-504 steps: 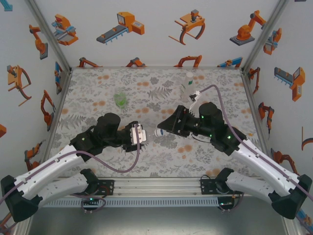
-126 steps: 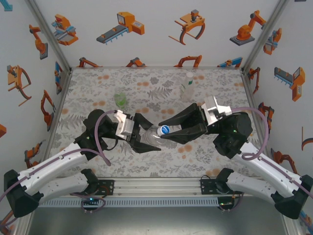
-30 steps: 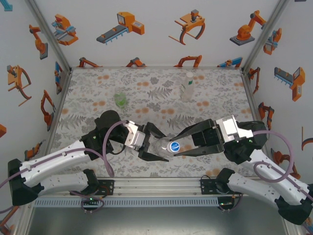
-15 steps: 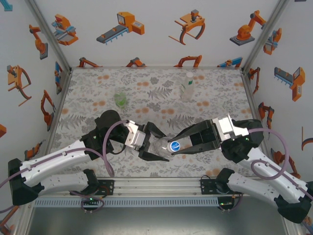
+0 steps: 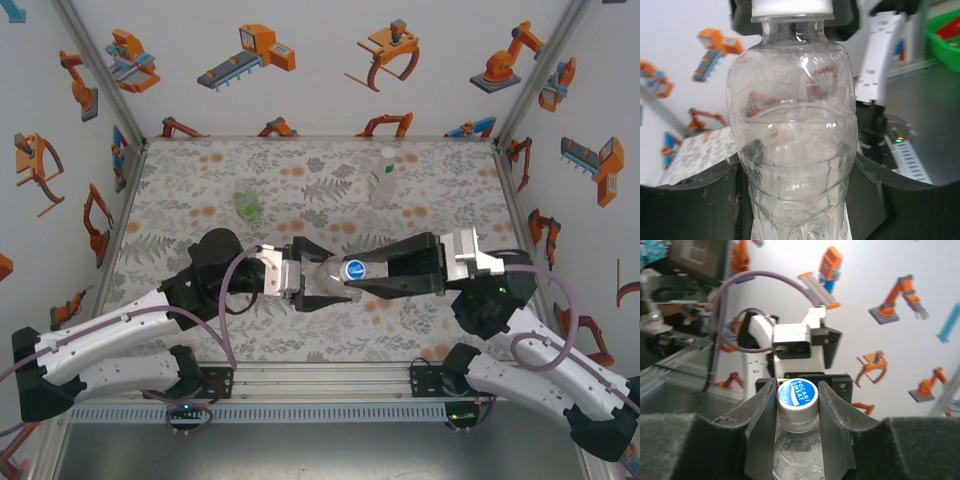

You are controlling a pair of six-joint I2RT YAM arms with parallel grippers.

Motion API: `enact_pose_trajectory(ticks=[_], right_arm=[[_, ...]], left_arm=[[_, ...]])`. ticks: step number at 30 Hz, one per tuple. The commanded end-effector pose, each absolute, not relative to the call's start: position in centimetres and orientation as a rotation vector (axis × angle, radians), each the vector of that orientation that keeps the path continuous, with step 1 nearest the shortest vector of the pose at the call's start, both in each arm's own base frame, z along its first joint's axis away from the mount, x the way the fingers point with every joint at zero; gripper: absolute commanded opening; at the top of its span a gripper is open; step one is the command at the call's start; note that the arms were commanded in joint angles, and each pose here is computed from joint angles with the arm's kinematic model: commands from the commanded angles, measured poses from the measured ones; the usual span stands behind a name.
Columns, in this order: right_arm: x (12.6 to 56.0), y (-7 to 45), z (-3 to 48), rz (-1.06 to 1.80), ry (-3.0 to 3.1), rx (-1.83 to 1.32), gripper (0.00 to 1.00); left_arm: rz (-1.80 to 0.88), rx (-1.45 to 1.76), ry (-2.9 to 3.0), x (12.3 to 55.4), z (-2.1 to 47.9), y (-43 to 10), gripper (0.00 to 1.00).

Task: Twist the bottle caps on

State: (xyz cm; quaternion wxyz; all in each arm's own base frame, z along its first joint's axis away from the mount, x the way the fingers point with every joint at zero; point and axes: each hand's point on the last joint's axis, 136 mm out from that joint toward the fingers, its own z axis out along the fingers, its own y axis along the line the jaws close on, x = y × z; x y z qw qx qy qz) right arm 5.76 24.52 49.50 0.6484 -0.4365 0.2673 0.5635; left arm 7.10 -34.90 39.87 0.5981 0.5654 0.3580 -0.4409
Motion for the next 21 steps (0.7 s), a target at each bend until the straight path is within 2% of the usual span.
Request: enact_pose_trajectory(ticks=[1,7,14,18,21], right_arm=[[10.7,25.2,48.3,1.169,0.814,-0.808,0.0],[17.7,23.5,46.4,1.098,1.104,-0.423,0.0],[24.1,21.0,40.1,1.052,1.473,0.081,0.0],[25.8,19.0,37.1,0.955,1.62,0.309,0.0],[26.0,18.7,36.4,0.948,1.645,0.358,0.0]], left_arm=[[-0.762,1.181,0.97,11.8,39.3,-35.0,0.0],[-0.47,0.993,1.186,17.4,38.2,-35.0,0.0],[-0.166,0.85,1.379,21.8,36.0,-35.0,0.0],[-0.084,0.807,1.435,22.8,35.1,-35.4,0.0],[-0.071,0.819,1.454,23.0,34.5,-36.1,0.0]])
